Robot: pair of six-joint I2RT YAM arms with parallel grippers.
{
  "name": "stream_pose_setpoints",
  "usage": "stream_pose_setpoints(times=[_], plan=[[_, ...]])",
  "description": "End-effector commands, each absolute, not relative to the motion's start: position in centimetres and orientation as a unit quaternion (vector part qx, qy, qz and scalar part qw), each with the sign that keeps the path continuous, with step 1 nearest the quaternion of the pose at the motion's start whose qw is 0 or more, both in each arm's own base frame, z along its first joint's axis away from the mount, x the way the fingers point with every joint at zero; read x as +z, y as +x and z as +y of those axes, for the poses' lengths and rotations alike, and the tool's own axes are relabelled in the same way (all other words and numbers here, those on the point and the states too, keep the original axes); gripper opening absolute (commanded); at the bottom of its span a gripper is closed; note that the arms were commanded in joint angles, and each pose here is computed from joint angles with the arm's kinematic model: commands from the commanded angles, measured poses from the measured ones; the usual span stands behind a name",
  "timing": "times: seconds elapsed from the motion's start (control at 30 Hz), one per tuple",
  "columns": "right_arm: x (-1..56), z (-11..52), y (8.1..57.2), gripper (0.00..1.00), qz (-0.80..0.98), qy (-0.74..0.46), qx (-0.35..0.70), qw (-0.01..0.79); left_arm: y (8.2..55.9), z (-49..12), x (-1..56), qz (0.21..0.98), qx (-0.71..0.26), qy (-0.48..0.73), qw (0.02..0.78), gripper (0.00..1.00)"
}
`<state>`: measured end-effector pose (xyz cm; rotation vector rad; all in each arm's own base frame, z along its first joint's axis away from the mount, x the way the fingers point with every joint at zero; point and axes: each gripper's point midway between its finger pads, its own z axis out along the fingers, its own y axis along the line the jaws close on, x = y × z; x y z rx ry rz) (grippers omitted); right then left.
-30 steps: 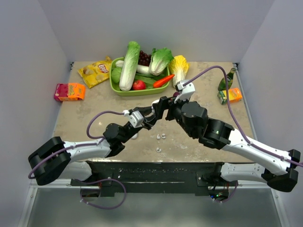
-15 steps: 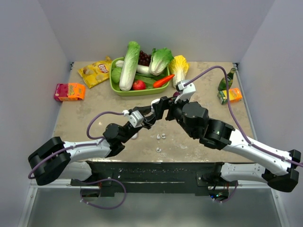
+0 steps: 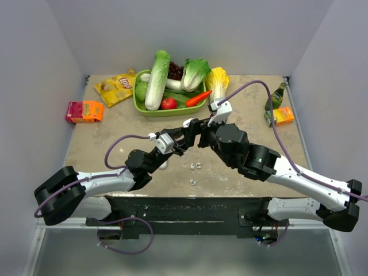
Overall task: Insert the wireless bluetooth earbuds into the charging case
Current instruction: Place the earbud in the charging case.
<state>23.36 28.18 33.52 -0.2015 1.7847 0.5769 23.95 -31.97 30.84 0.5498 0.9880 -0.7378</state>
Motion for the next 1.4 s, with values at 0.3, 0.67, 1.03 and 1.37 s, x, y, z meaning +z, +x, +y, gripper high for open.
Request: stream_pose_setpoints(times=[0.3,0.67,1.03,1.37], plan=[[34.7,26.6,22.7,0.82,0.756,-0.062,0.263,0.597,21.7,-29.1,39.1,0.334,-0.375,0.181,0.845,0.00],[33.8,25.7,22.7,0.82,0.761,-0.055,0.248,0.596,21.0,-28.4,39.7,0.324,-0.385,0.174,0.846,0.00],[34.4,24.9,22.8,0.82,0.758,-0.045,0.240,0.605,20.3,-28.0,40.1,0.314,-0.397,0.172,0.845,0.00],[34.9,24.3,23.2,0.82,0.753,-0.039,0.234,0.613,20.0,-27.7,40.0,0.314,-0.403,0.170,0.843,0.00]])
